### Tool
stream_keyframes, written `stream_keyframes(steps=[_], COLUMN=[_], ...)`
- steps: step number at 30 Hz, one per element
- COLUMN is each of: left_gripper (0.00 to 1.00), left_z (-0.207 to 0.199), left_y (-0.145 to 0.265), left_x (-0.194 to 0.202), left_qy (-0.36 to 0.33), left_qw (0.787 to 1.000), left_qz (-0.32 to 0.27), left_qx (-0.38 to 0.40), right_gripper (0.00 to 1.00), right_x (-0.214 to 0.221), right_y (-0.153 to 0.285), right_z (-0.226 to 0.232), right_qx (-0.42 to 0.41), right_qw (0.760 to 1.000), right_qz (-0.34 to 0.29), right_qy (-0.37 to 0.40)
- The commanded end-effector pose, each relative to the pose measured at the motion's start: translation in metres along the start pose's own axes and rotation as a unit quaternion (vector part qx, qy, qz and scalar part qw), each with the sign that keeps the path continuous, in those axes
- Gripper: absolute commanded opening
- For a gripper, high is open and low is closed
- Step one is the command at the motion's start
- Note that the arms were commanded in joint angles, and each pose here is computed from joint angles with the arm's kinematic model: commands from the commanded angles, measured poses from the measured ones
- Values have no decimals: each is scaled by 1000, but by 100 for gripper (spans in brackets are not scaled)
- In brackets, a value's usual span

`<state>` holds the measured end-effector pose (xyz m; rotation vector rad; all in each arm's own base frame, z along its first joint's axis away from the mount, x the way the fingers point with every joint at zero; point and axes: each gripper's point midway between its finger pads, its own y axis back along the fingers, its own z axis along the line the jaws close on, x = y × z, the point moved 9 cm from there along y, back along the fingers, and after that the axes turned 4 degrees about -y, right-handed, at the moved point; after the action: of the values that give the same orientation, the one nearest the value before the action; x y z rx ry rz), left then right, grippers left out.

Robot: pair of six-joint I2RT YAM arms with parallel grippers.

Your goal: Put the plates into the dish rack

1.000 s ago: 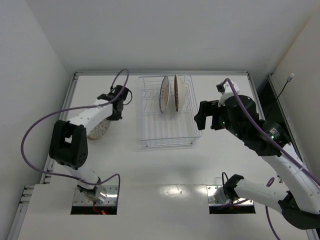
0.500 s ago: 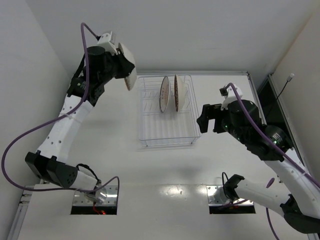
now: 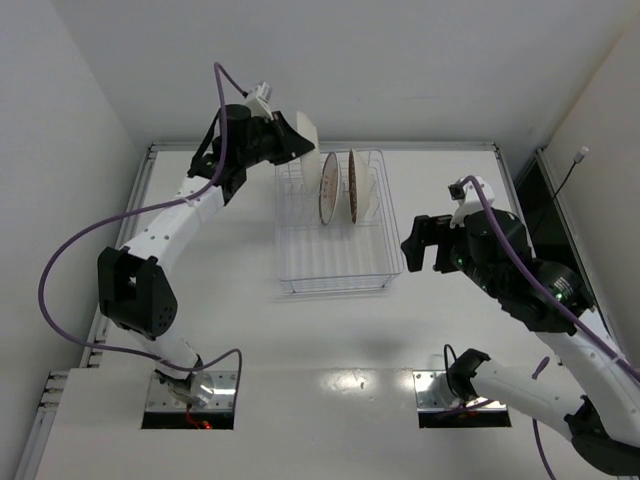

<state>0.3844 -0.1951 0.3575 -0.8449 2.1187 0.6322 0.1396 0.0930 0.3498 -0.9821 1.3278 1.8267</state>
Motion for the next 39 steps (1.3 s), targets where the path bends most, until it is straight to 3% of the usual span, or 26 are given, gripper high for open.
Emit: stream_keyframes(steps=[1, 15, 27, 39], left_gripper=[0, 0, 0, 0], left_z=[-49, 2, 27, 52], left_y=[11, -17, -31, -36], left_x=[-42, 15, 32, 53], left_qy=[-49, -31, -46, -18], left_qw=[986, 996, 999, 999], left_qz=[-109, -38, -6, 3], left_qx=[117, 67, 16, -51], right_gripper=[99, 99, 99, 99], right_x=[5, 9, 9, 10], right_y=[-2, 4, 4, 2], right_z=[-1, -2, -2, 0], right_qx=[-2, -9, -9, -15], right_qw=[1000, 1000, 1000, 1000], right_qz=[4, 12, 12, 20], right_qy=[-1, -9, -14, -13])
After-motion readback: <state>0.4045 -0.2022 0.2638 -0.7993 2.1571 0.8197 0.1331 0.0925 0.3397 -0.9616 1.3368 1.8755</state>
